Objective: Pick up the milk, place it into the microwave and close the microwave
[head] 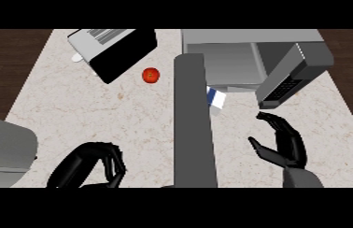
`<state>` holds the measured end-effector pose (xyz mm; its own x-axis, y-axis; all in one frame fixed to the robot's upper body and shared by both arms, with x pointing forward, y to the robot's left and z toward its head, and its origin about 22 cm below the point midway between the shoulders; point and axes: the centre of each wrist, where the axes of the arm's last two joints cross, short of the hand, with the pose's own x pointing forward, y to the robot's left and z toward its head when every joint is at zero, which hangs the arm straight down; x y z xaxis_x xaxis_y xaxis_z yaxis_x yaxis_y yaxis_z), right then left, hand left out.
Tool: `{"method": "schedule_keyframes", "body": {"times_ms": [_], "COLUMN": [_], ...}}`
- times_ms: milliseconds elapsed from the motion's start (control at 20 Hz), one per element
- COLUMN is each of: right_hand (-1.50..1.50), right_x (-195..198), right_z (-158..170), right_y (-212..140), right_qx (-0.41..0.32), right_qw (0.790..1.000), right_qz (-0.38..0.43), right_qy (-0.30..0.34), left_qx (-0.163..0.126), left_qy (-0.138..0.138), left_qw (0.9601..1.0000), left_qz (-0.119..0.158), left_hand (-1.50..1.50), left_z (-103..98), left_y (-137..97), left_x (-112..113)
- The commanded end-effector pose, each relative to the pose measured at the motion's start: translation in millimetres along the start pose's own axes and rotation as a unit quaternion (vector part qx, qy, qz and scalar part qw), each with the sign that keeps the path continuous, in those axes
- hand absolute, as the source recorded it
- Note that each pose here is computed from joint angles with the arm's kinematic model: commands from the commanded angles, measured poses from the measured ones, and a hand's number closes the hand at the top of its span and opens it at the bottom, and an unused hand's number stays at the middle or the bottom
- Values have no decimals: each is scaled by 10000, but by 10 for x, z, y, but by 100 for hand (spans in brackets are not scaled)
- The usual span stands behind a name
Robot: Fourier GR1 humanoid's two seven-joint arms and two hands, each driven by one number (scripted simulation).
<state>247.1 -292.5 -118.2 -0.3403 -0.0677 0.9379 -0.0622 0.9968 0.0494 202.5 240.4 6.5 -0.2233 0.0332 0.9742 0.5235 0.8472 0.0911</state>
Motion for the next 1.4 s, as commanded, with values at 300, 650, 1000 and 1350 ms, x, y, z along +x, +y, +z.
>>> {"method": "schedule_keyframes", "body": {"times_ms": [300, 650, 1000, 1350], "right_hand": [-150, -150, -150, -150], "right_x": [574, 788, 1135, 1347], "right_z": [114, 170, 113, -306], "right_y": [-619, -778, -788, -712], "right_qx": [-329, -83, 109, 738], "right_qw": [9991, 9987, 9973, 9930], "right_qz": [-94, 235, -44, -285], "right_qy": [-266, -451, -719, -873], "left_qx": [-731, -1219, -1324, -1773], "left_qy": [-91, -111, 461, 932], "left_qw": [9952, 9855, 9808, 9721], "left_qz": [-645, -1171, -1354, -1220], "left_hand": [150, 150, 150, 150], "left_z": [-880, -1350, -1448, -1663], "left_y": [-280, -965, -1365, -1534], "left_x": [-95, -298, -545, -537]}}
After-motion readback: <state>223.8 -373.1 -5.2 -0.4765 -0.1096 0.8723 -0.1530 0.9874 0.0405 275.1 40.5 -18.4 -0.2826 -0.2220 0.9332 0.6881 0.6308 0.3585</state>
